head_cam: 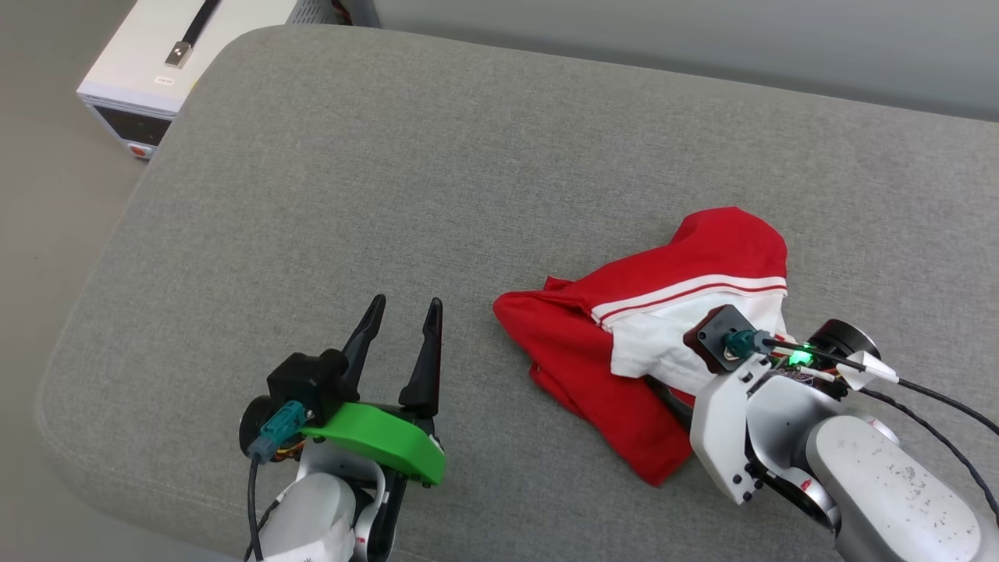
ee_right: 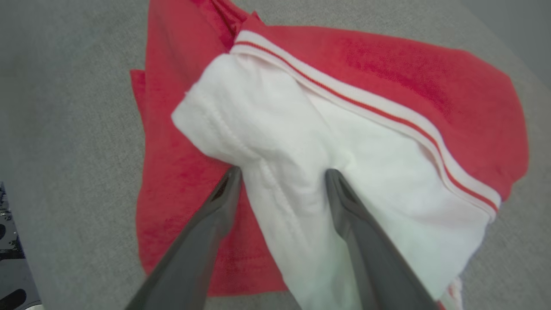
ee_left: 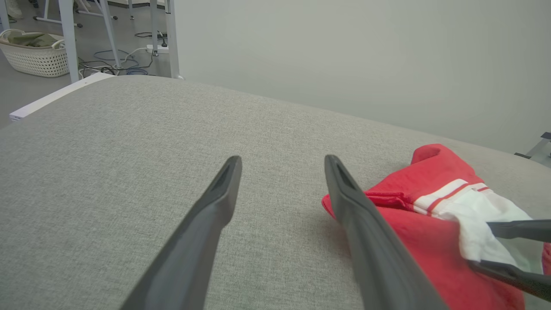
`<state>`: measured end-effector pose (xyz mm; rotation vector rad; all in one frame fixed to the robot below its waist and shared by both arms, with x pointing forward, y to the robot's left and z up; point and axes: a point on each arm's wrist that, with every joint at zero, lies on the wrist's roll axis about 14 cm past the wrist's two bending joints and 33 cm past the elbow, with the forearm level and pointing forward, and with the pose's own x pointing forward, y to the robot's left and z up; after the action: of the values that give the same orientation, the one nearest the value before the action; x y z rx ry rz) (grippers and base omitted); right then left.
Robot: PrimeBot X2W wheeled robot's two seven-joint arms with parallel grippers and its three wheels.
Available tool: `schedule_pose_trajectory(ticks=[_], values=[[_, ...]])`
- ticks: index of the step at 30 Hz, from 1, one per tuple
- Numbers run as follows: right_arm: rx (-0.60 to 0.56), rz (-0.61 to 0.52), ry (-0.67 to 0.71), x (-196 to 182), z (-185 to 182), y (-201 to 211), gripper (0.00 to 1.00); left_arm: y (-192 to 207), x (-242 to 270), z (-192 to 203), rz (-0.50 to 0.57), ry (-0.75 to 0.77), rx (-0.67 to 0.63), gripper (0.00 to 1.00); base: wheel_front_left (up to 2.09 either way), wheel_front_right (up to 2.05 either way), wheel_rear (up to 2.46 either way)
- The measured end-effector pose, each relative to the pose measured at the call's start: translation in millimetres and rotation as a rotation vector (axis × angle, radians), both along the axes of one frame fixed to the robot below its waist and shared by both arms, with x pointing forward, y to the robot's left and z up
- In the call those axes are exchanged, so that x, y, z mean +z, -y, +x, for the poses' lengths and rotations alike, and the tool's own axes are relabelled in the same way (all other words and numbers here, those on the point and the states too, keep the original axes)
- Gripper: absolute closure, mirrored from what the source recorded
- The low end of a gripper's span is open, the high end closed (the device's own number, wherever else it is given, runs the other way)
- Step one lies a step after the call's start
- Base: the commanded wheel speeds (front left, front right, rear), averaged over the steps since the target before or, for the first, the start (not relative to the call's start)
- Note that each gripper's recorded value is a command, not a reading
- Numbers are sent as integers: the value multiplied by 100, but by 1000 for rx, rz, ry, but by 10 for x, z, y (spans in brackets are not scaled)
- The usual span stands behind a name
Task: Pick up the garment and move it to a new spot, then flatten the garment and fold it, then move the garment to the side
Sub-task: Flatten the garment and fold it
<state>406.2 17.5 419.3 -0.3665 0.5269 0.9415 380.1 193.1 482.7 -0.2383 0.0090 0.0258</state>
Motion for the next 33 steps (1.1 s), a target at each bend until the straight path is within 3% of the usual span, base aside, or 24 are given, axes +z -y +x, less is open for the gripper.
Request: schedule_pose_trajectory(ticks=[1, 3, 4, 11, 16, 26, 33], values=[[3, -2, -4, -23, 1, -8, 0, -14, -8, -6, 1, -3, 4, 0, 0, 0, 0], [1, 20, 2, -25, 27, -39, 78, -44, -23, -19, 6, -7, 12, 0, 0, 0, 0], [1, 33, 8, -7, 34, -58, 100, -55, -22, -22, 9, -7, 15, 0, 0, 0, 0], [3, 141, 102, 359, 41, -119, 100, -45, 19, -31, 10, 7, 11, 0, 0, 0, 0], [-43, 208, 191, 742, 63, 83, 100, 43, 38, -32, 7, 17, -18, 0, 0, 0, 0], [-351, 230, 303, 1074, 89, 1241, 100, 349, 112, 87, -4, 45, -108, 0, 0, 0, 0], [-550, 218, 233, 705, -106, 1806, 100, 570, 61, 153, -10, 32, -177, 0, 0, 0, 0]])
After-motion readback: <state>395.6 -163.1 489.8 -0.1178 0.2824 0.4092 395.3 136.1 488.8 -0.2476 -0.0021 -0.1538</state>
